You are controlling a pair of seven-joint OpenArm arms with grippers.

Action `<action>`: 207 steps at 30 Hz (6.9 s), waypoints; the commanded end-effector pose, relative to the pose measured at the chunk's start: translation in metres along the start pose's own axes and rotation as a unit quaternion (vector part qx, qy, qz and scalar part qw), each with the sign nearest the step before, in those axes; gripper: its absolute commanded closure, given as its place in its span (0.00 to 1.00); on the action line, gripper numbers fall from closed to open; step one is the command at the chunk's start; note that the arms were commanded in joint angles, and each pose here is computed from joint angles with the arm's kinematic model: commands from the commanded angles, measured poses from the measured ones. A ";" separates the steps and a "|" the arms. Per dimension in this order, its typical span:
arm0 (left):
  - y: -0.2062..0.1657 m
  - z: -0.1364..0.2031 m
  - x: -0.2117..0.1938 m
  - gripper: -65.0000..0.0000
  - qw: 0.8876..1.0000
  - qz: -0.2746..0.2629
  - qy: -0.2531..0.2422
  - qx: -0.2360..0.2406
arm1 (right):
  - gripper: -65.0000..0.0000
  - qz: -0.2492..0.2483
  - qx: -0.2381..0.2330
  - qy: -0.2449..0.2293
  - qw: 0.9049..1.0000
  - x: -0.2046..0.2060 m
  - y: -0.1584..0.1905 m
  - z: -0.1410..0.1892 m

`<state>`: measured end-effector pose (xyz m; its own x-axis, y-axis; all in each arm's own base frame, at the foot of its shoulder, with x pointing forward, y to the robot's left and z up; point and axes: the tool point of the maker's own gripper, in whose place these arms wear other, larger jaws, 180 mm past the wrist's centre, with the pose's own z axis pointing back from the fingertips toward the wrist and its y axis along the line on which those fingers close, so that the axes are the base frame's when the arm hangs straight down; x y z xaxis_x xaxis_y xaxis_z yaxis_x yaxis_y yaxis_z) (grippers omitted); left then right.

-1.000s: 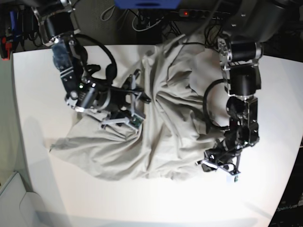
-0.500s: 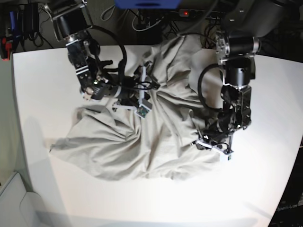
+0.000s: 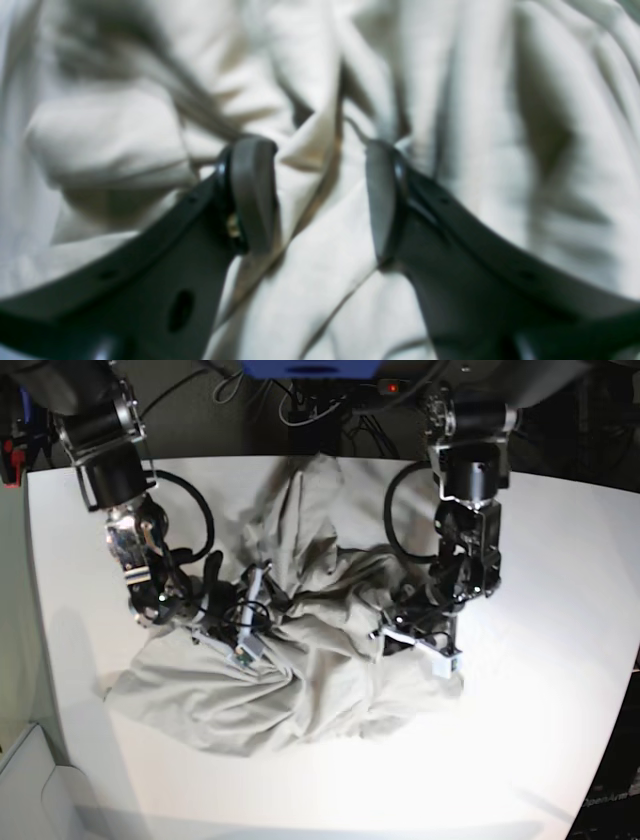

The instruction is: Layout the t-shirt on the table in an organized manner, then fold the t-shirt properly

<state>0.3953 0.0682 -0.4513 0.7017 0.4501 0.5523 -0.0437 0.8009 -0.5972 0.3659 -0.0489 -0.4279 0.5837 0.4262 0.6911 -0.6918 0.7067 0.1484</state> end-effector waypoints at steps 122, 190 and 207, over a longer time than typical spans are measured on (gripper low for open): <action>-0.079 -0.075 -0.054 0.89 0.981 -0.187 0.016 -0.041 | 1.00 -0.058 -0.208 0.035 0.976 -0.095 -0.107 0.159; -0.059 -0.070 0.035 0.90 0.968 -0.197 -0.004 0.158 | 1.00 -0.095 -0.198 -0.010 0.976 -0.074 -0.045 0.151; -0.062 -0.040 -0.007 0.90 0.968 -0.177 0.127 0.123 | 1.00 -0.145 -0.221 0.012 0.964 -0.121 -0.112 0.157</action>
<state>0.4291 -0.0032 -0.4358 0.8257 0.0335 0.5632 0.1124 0.9685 -0.2224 0.2998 -0.2556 -0.4262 0.7464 0.1624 0.6453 -0.2578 0.9646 0.0555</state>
